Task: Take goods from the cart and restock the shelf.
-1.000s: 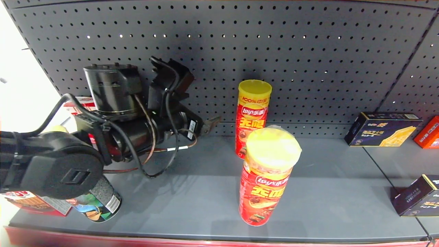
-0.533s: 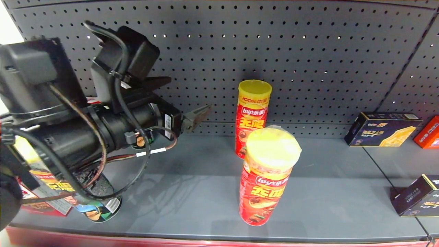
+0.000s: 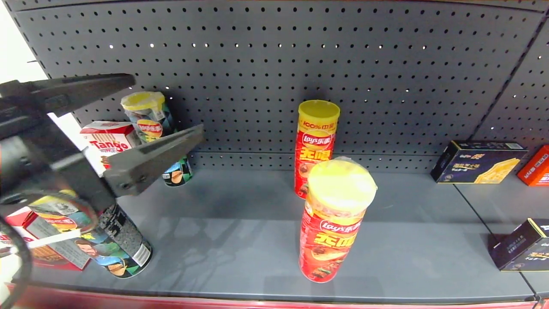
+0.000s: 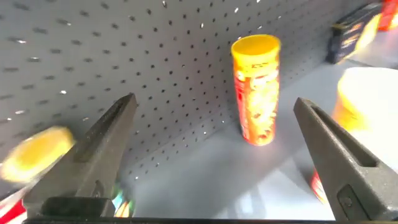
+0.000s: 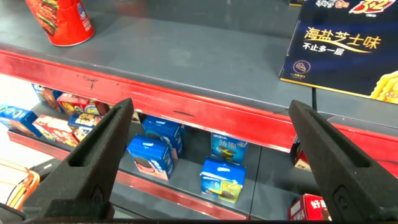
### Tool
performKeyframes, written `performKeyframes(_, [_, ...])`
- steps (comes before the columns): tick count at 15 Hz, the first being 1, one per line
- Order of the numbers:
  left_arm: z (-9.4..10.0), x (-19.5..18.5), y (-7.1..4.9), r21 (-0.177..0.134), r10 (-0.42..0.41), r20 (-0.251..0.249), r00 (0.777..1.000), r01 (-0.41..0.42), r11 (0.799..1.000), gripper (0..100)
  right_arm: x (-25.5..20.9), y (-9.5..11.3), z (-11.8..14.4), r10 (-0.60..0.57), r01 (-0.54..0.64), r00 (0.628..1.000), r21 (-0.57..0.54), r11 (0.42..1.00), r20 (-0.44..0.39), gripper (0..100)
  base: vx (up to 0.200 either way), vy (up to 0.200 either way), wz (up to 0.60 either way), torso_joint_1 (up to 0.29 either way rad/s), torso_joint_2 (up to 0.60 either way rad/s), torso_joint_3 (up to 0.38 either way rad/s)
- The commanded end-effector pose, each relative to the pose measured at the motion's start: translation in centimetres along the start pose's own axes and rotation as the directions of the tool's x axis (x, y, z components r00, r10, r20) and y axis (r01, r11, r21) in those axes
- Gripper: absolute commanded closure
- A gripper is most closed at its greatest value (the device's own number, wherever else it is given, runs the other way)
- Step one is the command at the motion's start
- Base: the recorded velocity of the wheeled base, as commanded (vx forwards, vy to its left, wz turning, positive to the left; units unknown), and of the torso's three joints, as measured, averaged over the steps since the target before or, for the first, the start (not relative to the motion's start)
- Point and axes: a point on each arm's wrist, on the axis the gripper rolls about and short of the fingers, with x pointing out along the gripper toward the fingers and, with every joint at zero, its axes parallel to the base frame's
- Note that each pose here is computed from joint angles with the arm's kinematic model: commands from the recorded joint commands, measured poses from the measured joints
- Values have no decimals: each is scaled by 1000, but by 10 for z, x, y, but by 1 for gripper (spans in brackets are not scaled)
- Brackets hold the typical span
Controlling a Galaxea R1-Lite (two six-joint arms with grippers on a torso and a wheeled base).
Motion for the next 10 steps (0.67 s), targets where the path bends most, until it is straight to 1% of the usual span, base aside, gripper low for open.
performKeyframes(1, [-4,-79,3,-3,17,69,997,-17,1000,0,0,0,0,1,-1,1000,0,1000,-1,0,0,0,0,0,0,0])
performKeyframes(4, [-28,-132,-1,-4,17,85,996,-17,1000,0,0,0,0,1,-1,1000,-2,1000,-1,0,0,0,0,0,0,0])
performKeyframes(5, [-30,-138,-2,-4,18,85,996,-18,1000,0,0,0,0,1,-1,1000,0,1000,-1,0,0,0,0,0,0,0])
performKeyframes(6, [-40,-155,-3,-3,26,62,998,-25,1000,0,0,0,0,1,-1,1000,0,1000,-1,0,0,0,0,0,0,0])
performKeyframes(7, [-45,-169,-4,-11,29,56,998,-28,1000,0,0,0,0,1,-1,1000,-2,1000,-1,0,0,0,0,0,0,0])
performKeyframes(8, [-46,-172,-5,-14,31,57,998,-30,999,0,0,0,0,1,-1,1000,0,1000,-1,0,0,0,0,0,0,0])
performKeyframes(9, [-64,-198,-9,-51,37,62,997,-33,998,0,0,0,0,-1,1,1000,0,1000,-1,0,0,0,0,0,0,0])
performKeyframes(10, [-71,-209,-11,-51,47,70,996,-43,998,0,0,0,0,1,-1,1000,0,1000,-1,0,0,0,0,0,0,0])
